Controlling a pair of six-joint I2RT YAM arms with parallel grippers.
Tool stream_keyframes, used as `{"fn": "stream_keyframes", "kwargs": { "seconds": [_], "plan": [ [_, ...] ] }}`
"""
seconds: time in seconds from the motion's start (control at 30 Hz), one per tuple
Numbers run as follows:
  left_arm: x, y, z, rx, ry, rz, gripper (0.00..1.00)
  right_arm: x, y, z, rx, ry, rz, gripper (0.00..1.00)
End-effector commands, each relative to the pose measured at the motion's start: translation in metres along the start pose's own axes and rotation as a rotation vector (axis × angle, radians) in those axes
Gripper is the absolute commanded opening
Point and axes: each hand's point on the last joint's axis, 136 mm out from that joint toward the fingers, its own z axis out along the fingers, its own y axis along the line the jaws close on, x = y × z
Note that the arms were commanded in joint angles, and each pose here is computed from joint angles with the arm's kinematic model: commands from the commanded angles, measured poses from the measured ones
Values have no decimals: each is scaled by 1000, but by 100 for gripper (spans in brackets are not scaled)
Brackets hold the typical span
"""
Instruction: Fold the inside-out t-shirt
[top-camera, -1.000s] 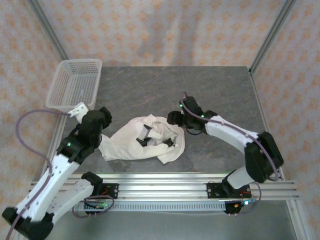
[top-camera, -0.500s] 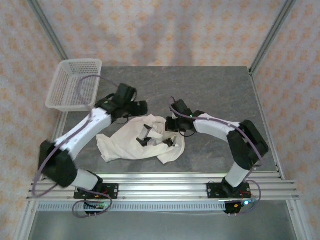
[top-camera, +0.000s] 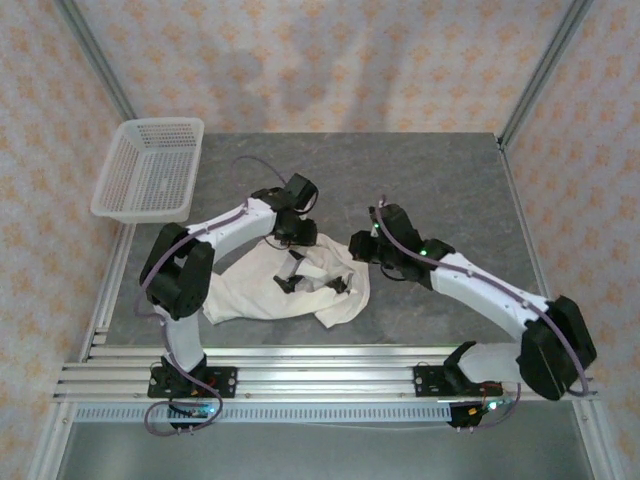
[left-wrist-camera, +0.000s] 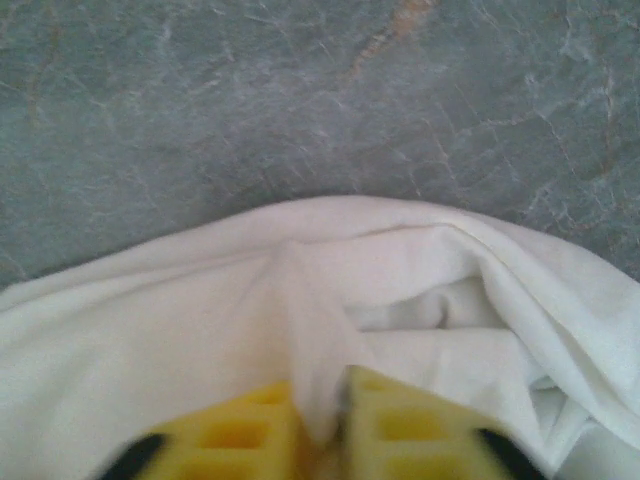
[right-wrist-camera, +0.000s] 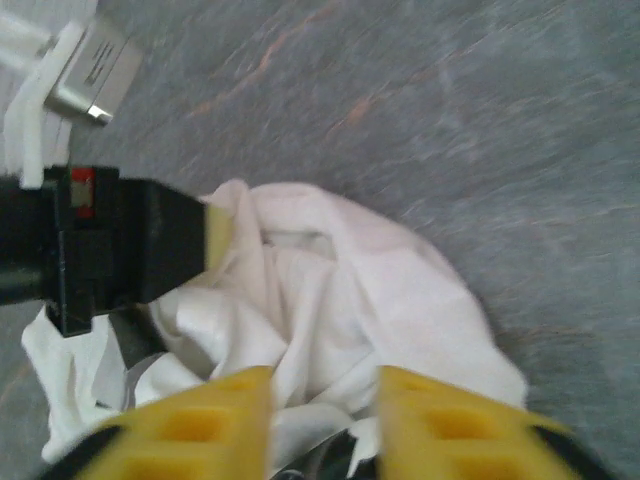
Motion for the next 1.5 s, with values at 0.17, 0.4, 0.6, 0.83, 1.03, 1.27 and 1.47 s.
{"fn": "stream_keyframes", "kwargs": {
  "seconds": [0.17,0.4,0.6,0.83,1.03,1.27,1.47],
  "plan": [
    [-31,-45,-142,268,-311,111,0,18,-1,64,9,156,-67,71],
    [-23,-36,-211,269,-477,144,0,30,5,128,-3,252,-17,16],
    [-16,12,-274,98,-733,83,0,-41,-26,45,173,-88,11,0],
    [7,55,-272,6,-781,-44,0,-33,-85,-51,219,-332,115,0],
    [13,29,-223,142,-644,-12,0,35,-95,-24,120,-157,182,0],
    [49,37,-159,165,-479,-66,0,60,-91,-33,71,-107,154,37],
    [47,17,-162,264,-470,-43,0,47,33,-37,-95,-171,-296,41]
  ]
}}
